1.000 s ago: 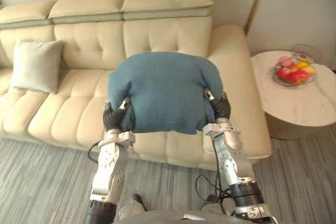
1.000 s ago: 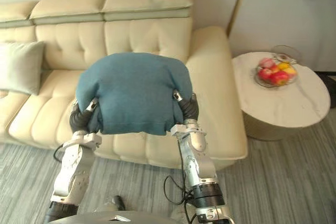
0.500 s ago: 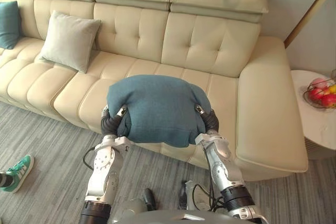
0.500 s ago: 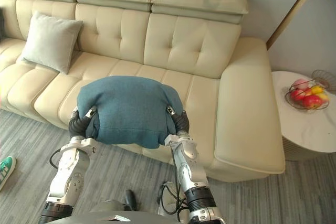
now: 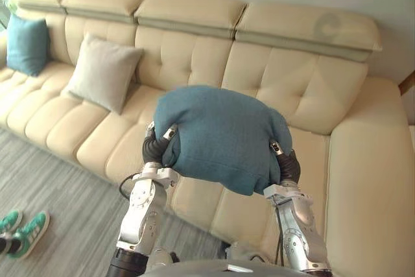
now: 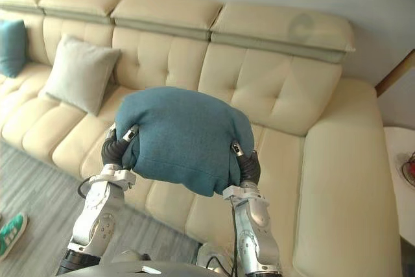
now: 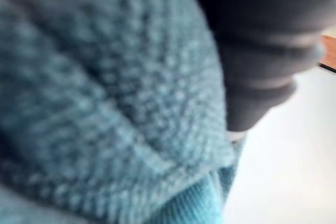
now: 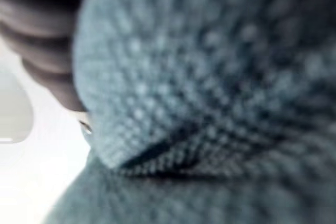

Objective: Pick up cushions and gather them together orderly.

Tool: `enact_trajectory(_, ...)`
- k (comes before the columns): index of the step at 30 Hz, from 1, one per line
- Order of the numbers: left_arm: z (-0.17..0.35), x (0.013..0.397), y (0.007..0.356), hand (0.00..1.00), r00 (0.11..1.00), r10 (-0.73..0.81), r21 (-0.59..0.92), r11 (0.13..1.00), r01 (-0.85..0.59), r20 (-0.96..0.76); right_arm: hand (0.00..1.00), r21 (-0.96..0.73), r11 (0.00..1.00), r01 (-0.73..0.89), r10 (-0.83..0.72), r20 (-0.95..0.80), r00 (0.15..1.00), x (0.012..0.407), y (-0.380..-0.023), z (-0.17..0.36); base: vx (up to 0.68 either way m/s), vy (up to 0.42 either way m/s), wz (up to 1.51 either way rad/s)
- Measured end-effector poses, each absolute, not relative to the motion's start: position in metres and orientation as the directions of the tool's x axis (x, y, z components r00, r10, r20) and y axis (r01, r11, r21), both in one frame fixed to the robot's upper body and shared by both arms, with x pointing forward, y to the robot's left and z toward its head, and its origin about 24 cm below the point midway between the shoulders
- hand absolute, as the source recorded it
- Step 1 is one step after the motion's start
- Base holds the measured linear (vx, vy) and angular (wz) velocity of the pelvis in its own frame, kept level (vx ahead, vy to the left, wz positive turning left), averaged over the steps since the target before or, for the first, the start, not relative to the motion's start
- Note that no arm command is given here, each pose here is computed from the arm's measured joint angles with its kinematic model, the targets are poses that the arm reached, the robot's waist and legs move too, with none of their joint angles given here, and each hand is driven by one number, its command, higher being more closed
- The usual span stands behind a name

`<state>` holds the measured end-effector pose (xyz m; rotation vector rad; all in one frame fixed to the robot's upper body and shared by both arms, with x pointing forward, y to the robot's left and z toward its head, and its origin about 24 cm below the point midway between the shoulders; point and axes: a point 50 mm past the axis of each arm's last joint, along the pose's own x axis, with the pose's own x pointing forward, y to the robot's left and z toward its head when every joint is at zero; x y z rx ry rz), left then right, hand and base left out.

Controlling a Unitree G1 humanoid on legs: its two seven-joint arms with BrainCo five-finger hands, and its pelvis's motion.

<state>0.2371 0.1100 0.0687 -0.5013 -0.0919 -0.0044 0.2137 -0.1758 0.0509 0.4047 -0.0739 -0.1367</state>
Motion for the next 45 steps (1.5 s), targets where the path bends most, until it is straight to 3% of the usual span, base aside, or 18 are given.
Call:
enact_trajectory(7, 0.061, 0.223, 0.113, 1.0, 0.997, 0.065, -0.517, 0.855, -0.031, 0.048, 1.0, 0.371, 0.923, 0.104, -0.131, 0.049, 0.99, 0.213, -0.173, 0.052, 0.13, 0.31, -1.22)
enact_trajectory(13, 0.052, 0.216, 0.126, 1.0, 0.996, 0.086, -0.471, 0.879, -0.069, 0.013, 1.0, 0.402, 0.906, 0.13, -0.117, -0.058, 0.991, 0.207, -0.155, 0.03, 0.05, 0.28, -1.04)
enact_trajectory(26, 0.033, 0.215, 0.127, 1.0, 0.994, 0.085, -0.414, 0.904, -0.105, -0.065, 1.0, 0.297, 0.944, 0.14, -0.087, -0.185, 0.979, 0.214, -0.152, -0.001, -0.03, -0.003, -0.35)
enact_trajectory(32, 0.019, 0.215, 0.136, 1.0, 0.989, 0.096, -0.353, 0.926, -0.131, -0.117, 1.0, 0.179, 0.982, 0.066, -0.026, -0.216, 0.976, 0.23, -0.148, -0.009, -0.07, -0.013, 0.16)
enact_trajectory(38, 0.054, 0.259, 0.138, 1.0, 0.991, 0.135, -0.326, 0.937, -0.123, 0.016, 1.0, 0.02, 1.0, 0.017, -0.017, 0.005, 1.0, 0.284, -0.142, 0.049, -0.15, -0.067, 0.3)
enact_trajectory(42, 0.08, 0.282, 0.135, 1.0, 0.981, 0.17, -0.337, 0.933, -0.129, 0.093, 1.0, 0.02, 0.998, 0.054, -0.056, 0.094, 0.994, 0.3, -0.137, 0.076, -0.06, -0.078, 0.11)
enact_trajectory(45, 0.127, 0.309, 0.133, 1.0, 0.95, 0.196, -0.344, 0.933, -0.105, 0.243, 1.0, 0.054, 0.996, 0.069, -0.082, 0.274, 0.958, 0.316, -0.127, 0.129, -0.07, -0.048, 0.11)
